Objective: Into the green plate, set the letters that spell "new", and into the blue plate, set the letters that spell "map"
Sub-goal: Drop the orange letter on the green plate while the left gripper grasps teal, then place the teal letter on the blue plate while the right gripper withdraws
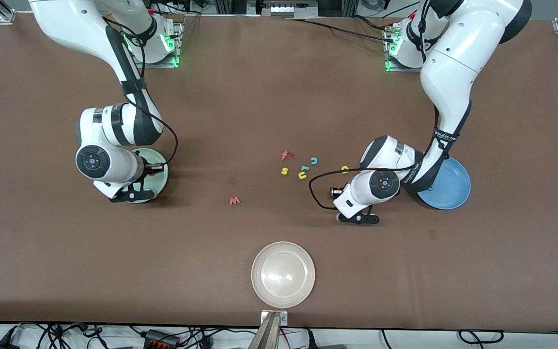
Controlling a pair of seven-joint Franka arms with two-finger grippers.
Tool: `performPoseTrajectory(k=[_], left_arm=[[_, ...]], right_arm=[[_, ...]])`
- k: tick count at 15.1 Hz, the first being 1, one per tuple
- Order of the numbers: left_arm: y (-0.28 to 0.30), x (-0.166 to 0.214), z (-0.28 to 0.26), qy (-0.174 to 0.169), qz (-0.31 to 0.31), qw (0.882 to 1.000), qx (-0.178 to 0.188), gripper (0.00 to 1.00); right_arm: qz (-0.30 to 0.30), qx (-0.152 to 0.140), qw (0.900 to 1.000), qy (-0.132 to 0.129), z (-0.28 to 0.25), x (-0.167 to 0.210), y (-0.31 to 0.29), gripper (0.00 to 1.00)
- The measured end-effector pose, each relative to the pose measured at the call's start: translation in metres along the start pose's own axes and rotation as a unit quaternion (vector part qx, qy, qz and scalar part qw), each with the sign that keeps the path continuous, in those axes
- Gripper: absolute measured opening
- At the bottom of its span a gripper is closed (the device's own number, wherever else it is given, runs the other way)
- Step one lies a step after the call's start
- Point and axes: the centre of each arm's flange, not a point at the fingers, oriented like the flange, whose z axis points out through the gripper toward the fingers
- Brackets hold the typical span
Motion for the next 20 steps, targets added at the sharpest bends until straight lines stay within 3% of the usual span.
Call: performPoseTrajectory(k=[1,4,10,13,16,20], left_arm=[[0.000,0.000,-0.001,0.001,-0.002,1.000,0.000,0.59],[-0.001,0.001,-0.003,0.001,-0.003,1.000,0.001,0.30],[-0.014,0.000,-0.009,-0.022,-0.009,0.999,0.022,0.28],[-0.024,0.002,-0.039,-0.021,0.003,0.998,0.065,0.28],[-0.043,0.001,-0.077,-0.030,0.002,0.994,0.104,0.28],[-0.099,0.005,-0.103,-0.062,0.015,0.991,0.118,0.28]], right_arm=[[0.000,0.000,1.000,-0.003,0.008,-0.004,0.001,0.29],[0.003,-0.001,1.000,0.006,0.029,-0.009,0.005,0.29],[0.011,0.000,1.000,0.018,0.041,-0.007,0.016,0.29],[0.011,-0.003,1.000,0.015,0.051,-0.005,0.016,0.31],[0.015,-0.003,1.000,0.015,0.054,-0.003,0.021,0.52],[0.021,0.002,0.999,0.036,0.031,0.004,0.021,0.89]])
